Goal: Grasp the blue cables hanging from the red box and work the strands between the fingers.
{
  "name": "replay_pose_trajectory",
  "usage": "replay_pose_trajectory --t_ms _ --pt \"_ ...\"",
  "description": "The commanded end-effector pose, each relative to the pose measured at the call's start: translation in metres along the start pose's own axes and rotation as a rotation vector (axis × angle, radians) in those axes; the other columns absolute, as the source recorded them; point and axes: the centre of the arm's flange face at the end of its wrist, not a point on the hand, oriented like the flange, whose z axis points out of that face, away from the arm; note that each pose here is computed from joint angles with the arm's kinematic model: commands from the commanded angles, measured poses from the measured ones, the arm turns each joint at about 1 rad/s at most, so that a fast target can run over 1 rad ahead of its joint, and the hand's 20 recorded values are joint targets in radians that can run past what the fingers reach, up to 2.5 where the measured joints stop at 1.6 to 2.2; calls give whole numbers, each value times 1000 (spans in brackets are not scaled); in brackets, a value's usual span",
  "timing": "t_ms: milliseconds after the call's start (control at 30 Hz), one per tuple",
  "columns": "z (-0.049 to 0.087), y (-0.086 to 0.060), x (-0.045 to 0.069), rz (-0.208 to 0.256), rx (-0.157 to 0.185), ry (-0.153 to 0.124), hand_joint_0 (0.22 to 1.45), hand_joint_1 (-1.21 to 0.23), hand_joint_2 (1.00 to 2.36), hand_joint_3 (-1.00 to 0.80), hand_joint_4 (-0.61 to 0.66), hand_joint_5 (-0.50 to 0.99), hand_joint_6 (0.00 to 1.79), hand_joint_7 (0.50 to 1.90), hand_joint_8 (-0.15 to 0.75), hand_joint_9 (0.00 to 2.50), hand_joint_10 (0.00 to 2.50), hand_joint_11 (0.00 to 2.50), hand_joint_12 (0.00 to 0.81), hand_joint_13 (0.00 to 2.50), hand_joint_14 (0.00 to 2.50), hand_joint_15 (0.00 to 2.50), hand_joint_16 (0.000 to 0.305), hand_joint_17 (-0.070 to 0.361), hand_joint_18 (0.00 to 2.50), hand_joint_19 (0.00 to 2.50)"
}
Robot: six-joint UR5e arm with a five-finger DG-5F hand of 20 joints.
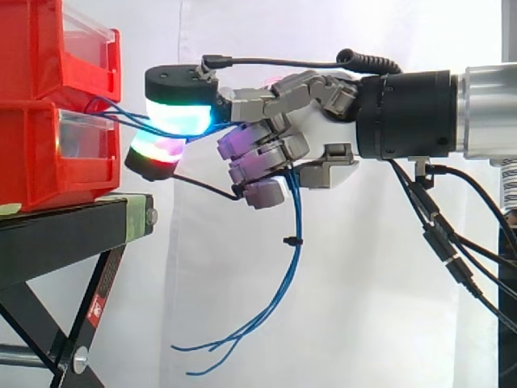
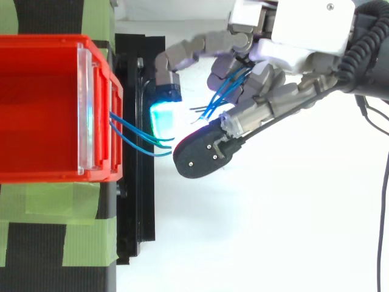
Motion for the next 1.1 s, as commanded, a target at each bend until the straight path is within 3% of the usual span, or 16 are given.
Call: replay_pose_trajectory --t_ms 0,100,167,300,333,367,433,467,533,667,767,867,900,933,967,1067 --pt "0 0 0 0 0 0 1150 -684 1013 -223 129 400 311 1357 481 1311 2500 2500 598 1750 2500 1545 228 171 2460 843" --pt "0 1 0 2 -7 -1 1236 -767 1014 -245 41 6 1339 1061 481 1311 2500 2500 598 1750 2500 1545 228 171 2460 843" --pt "1 1 0 2 -8 -2 1175 -816 1016 -364 70 -104 1489 990 481 1311 2500 2500 598 1750 2500 1545 228 171 2460 843" --pt "1 1 0 3 -13 -3 1042 -863 1000 -1000 71 -79 1559 1032 481 1311 2500 2500 598 1750 2500 1545 228 171 2460 843" --pt "1 1 0 3 -13 -3 1043 -864 1000 -1000 48 -69 1551 1059 481 1311 2500 2500 598 1750 2500 1545 228 171 2460 843" --pt "1 1 0 3 -13 -3 1128 -835 1003 -901 -83 -92 1555 1315 481 1311 2500 2500 598 1750 2500 1545 228 171 2460 843" --pt "1 2 0 4 -14 -3 1254 -810 1012 -496 -81 -111 1567 1487 481 1311 2500 2500 598 1750 2500 1545 228 171 2460 843" --pt "1 2 0 4 -14 -3 1310 -796 1008 -384 -14 -20 1492 1560 481 1311 2500 2500 598 1750 2500 1545 228 171 2460 843" --pt "1 1 0 3 -13 -3 1313 -715 1009 -278 75 223 1213 1305 481 1311 2500 2500 598 1750 2500 1545 228 171 2460 843" --pt "1 2 0 16 -14 -3 1196 -678 1005 -176 190 633 3 1555 481 1311 2500 2500 598 1750 2500 1545 228 171 2460 843" --pt "2 3 0 46 -16 -3 946 -604 1242 -187 205 584 13 1367 481 1311 2500 2500 598 1750 2500 1545 228 171 2460 843" --pt "1 1 0 69 -13 -2 867 -621 1328 -208 153 542 6 1423 481 1311 2500 2500 598 1750 2500 1545 228 171 2460 843" --pt "1 2 0 77 -14 -2 1007 -682 1006 -61 100 417 199 1386 481 1311 2500 2500 598 1750 2500 1545 228 171 2460 843" --pt "1 1 0 80 -13 -2 1032 -710 1009 -41 85 347 374 1318 481 1311 2500 2500 598 1750 2500 1545 228 171 2460 843" --pt "1 1 0 80 -13 -2 1088 -782 1010 -48 21 95 1048 1105 481 1311 2500 2500 598 1750 2500 1545 228 171 2460 843" --pt "2 2 0 84 -20 -2 1125 -822 1014 -238 70 -61 1391 1000 481 1311 2500 2500 598 1750 2500 1545 228 171 2460 843"
